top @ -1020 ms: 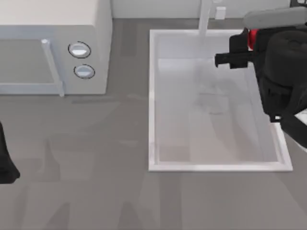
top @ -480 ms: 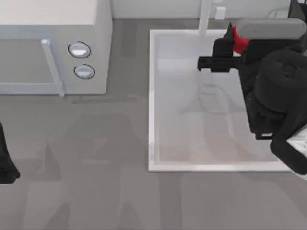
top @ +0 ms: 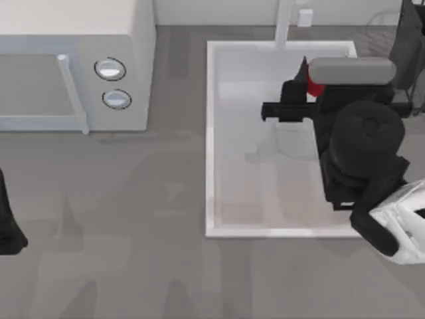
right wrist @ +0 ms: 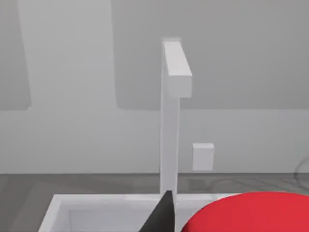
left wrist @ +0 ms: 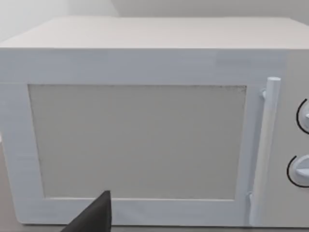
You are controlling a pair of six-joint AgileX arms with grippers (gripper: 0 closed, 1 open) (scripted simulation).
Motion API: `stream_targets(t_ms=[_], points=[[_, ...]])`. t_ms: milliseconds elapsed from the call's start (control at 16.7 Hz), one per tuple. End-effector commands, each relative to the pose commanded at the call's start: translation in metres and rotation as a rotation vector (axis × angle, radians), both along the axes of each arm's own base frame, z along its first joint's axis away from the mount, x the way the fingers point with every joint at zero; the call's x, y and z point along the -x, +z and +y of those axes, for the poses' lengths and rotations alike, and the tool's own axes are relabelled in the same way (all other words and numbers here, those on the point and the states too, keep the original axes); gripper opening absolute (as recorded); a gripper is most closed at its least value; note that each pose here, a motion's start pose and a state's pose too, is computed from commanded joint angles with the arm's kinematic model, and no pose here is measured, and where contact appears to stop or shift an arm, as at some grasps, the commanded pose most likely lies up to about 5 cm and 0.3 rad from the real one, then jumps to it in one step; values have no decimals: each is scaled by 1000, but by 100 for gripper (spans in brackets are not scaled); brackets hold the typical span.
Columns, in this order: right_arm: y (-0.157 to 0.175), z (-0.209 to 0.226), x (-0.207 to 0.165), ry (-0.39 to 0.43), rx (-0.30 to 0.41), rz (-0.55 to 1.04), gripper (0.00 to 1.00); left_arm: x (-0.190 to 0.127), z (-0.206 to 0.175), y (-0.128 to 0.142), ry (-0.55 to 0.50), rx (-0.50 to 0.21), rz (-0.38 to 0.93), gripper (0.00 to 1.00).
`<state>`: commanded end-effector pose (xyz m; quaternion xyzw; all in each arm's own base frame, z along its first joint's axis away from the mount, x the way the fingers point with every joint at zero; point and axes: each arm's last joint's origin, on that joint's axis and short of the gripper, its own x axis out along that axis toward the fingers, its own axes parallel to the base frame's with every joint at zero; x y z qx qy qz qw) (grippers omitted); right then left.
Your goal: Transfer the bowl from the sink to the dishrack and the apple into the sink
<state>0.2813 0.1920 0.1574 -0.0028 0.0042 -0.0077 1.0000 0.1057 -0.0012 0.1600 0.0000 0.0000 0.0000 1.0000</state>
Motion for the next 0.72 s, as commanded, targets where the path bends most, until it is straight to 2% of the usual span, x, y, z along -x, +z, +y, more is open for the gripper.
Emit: stream_targets(t_ms=[420, 720], points=[[-83, -5, 7, 5, -9, -14, 0, 0, 0, 0, 0, 0, 0, 100], [-98, -8, 11, 5, -6, -9, 0, 0, 0, 0, 0, 0, 0, 100]])
